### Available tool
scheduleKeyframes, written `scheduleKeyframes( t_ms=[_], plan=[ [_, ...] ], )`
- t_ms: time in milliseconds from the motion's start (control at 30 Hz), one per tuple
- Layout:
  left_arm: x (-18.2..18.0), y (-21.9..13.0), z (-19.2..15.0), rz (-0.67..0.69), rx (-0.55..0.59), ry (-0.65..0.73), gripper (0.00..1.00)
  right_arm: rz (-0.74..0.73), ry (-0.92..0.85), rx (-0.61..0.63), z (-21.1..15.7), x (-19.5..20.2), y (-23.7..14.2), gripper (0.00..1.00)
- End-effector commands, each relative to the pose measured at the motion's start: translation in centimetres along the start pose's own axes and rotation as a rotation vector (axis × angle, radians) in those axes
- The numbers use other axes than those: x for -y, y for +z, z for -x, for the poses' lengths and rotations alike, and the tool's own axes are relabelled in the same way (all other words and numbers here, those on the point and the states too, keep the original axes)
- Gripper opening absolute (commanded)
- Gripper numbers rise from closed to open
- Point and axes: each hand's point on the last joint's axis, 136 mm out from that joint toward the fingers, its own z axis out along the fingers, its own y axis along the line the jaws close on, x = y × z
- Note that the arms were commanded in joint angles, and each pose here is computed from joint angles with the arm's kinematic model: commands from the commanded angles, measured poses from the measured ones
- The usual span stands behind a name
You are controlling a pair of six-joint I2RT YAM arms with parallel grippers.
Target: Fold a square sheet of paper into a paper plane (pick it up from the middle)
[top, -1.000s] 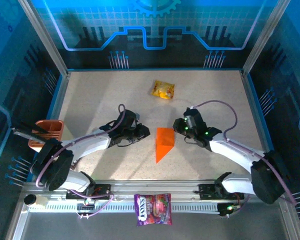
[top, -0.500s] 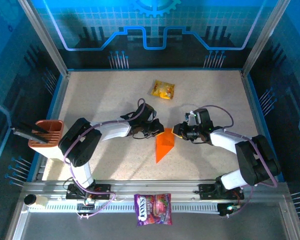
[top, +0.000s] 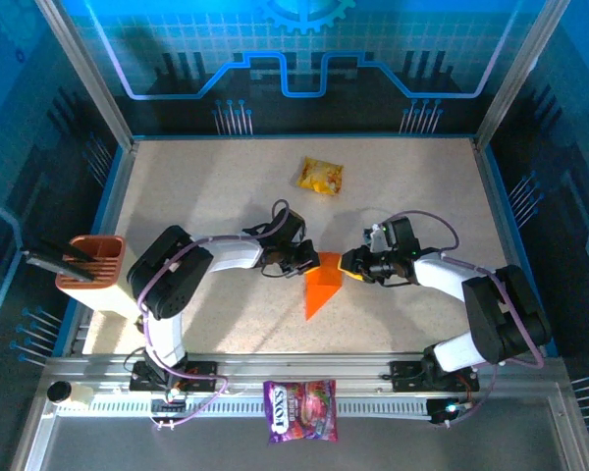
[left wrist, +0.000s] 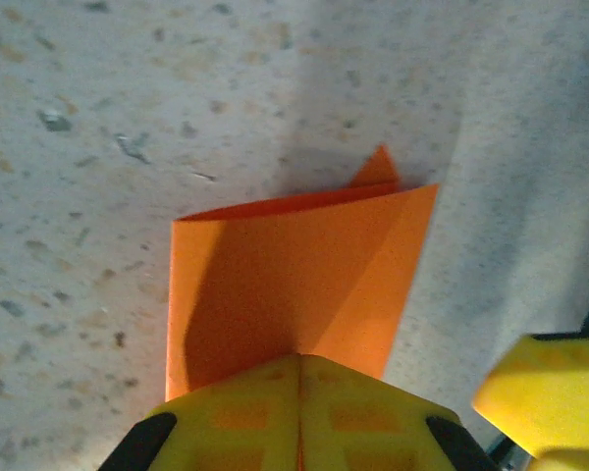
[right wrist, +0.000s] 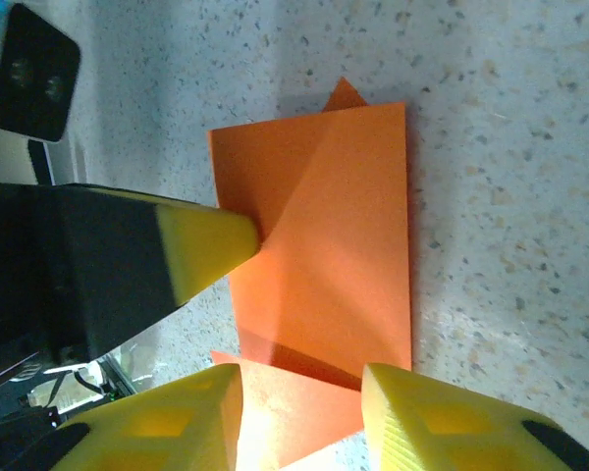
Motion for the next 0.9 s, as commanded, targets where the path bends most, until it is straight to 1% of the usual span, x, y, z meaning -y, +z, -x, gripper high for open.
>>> scheduleKeyframes(
  t_ms=[0,100,200,300,500,567,667,867],
  plan=[
    [-1.5,0.8,-0.3,0.019,-0.015,-0.026,0.08,-0.008,0.018,-0.058,-1.7,0.9,-0.5,0.42],
    [-2.1,1.1,-0.4,-0.001,-0.018,-0.046,0.08,-0.014,0.022,-0.073,-2.2,1.1,-0.6,0.46],
    [-2.9,1.0,-0.5,-0.022,-0.016,-0.067,0.08,-0.022,0.036,-0.094,-2.7,1.5,-0.4,0.47],
    [-2.8,0.9,-0.5,-0.063,-0.018,-0.077,0.09,-0.004,0.046,-0.098,-2.8,1.4,-0.2,0.48],
    [-2.7,0.7,-0.7,-0.083,-0.023,-0.074,0.09,-0.001,0.055,-0.121,-2.8,1.3,0.5,0.48],
    [-2.8,0.7,-0.7,-0.086,-0.021,-0.078,0.09,0.022,0.046,-0.135,-2.9,0.7,0.9,0.48],
    [-2.7,0.8,-0.8,-0.103,-0.024,-0.085,0.09,-0.014,0.054,-0.159,-3.3,1.1,1.4,0.48],
    [-2.7,0.7,-0.9,-0.112,-0.022,-0.089,0.09,0.052,0.051,-0.184,-3.5,0.0,2.9,0.45]
  ],
)
